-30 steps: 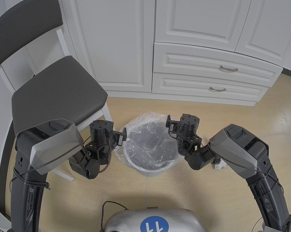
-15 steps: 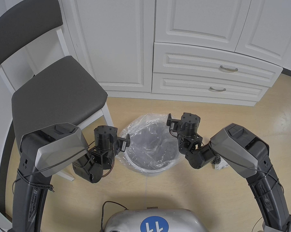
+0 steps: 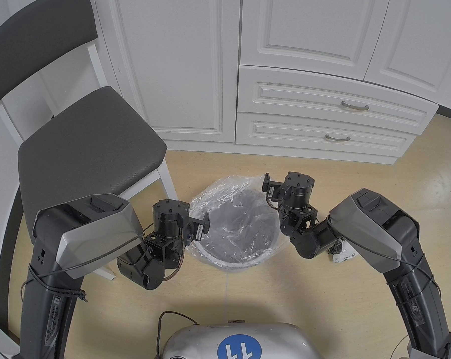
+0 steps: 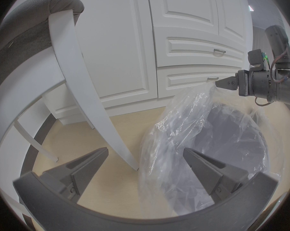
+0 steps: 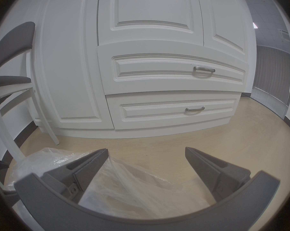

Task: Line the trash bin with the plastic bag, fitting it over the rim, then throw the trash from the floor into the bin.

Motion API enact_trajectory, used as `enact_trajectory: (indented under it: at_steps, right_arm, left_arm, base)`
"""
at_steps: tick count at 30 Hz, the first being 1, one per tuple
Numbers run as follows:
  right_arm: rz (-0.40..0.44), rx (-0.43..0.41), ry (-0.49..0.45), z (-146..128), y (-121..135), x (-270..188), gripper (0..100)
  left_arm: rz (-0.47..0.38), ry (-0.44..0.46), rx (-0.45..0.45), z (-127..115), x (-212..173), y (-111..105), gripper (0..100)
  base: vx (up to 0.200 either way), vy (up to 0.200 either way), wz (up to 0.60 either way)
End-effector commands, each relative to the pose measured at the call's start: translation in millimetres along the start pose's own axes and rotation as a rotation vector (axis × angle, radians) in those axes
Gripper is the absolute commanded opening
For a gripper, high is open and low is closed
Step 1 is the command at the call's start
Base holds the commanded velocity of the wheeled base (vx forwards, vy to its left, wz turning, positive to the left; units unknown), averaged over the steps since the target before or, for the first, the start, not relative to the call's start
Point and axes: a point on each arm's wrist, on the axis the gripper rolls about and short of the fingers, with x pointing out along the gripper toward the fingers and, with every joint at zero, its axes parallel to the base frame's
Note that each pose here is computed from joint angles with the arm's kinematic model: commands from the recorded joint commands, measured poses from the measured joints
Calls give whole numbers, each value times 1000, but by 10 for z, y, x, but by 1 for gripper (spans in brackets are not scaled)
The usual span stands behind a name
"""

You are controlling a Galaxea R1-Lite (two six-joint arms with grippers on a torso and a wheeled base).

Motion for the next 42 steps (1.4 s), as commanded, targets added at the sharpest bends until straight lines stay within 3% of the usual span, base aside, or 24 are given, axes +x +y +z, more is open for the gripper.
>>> enact_trajectory:
  at_steps: [1, 10, 15, 25, 32, 42]
  right_arm:
    - [-3, 6, -10, 55, -14, 10, 100]
    - [-2, 5, -8, 60, -19, 14, 100]
    - [2, 0, -3, 46, -7, 6, 100]
    - [4, -1, 0, 36, -4, -3, 100]
    - [-1, 0, -3, 45, -25, 8, 100]
    - [-5, 2, -6, 18, -49, 47, 100]
  left_arm:
    - [14, -14, -8, 69, -2, 64, 100]
    - [64, -7, -8, 103, 51, 295, 100]
    - [73, 38, -2, 30, 99, 377, 100]
    - [54, 64, 1, -54, 104, 299, 100]
    - [7, 73, -17, -97, 55, 93, 100]
    - [50, 46, -36, -17, 133, 260, 100]
  base:
    - [0, 0, 0]
    - [0, 0, 0]
    - [0, 0, 0]
    - [0, 0, 0]
    - [0, 0, 0]
    - [0, 0, 0]
